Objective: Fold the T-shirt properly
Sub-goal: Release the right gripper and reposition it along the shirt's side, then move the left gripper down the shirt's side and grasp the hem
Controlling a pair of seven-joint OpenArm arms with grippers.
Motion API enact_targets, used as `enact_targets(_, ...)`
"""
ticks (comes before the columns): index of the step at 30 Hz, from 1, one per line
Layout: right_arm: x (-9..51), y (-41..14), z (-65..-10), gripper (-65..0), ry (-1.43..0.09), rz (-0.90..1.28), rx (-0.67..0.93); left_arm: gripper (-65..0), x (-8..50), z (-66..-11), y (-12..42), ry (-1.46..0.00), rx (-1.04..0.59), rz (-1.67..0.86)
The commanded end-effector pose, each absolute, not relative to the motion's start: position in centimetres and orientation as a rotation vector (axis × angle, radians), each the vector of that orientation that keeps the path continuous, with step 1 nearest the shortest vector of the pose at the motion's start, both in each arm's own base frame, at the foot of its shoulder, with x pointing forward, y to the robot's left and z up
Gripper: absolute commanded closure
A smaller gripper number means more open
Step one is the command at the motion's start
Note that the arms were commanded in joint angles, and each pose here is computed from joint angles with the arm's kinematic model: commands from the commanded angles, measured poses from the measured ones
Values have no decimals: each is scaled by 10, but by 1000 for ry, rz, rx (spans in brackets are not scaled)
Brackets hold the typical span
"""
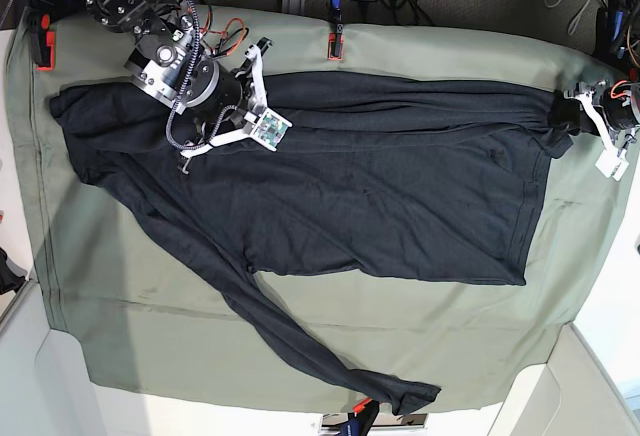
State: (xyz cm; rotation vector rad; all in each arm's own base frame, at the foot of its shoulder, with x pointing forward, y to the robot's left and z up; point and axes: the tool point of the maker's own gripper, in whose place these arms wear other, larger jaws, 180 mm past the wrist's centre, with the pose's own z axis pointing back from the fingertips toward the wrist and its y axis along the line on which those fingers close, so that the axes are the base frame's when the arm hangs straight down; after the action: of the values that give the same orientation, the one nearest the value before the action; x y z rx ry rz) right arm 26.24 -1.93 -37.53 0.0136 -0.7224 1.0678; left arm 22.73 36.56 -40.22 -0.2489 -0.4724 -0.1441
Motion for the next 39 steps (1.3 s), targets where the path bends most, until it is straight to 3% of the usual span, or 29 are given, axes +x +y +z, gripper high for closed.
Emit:
enact_targets(1,275,-18,-363,-17,-778,1060,5,-228,232,-392,375,-481,-219,-153)
enact_targets(7,296,-27,-360,-41,-796,1027,-29,-228,232,-392,375,-481,-219,-154)
enact_targets(11,297,-31,-360,-316,-781,980,-13,-229,232,-393,376,-479,-219,-154)
enact_targets(12,296,-31,-360,-352,-770,969,-3,-237,232,-393,376,-476,-218,-154)
enact_targets(15,297,-36,-355,-358,-770,917,-14,-301,226,-395,377,-438,-217,-157)
enact_targets(29,343,-160,-283,-358,-955,402,-68,-301,226,-367,349,-382,-334,-210)
enact_targets(39,364,-221,-292,-358,-925,224,0,-302,208,-352,381,-277,-246,-249)
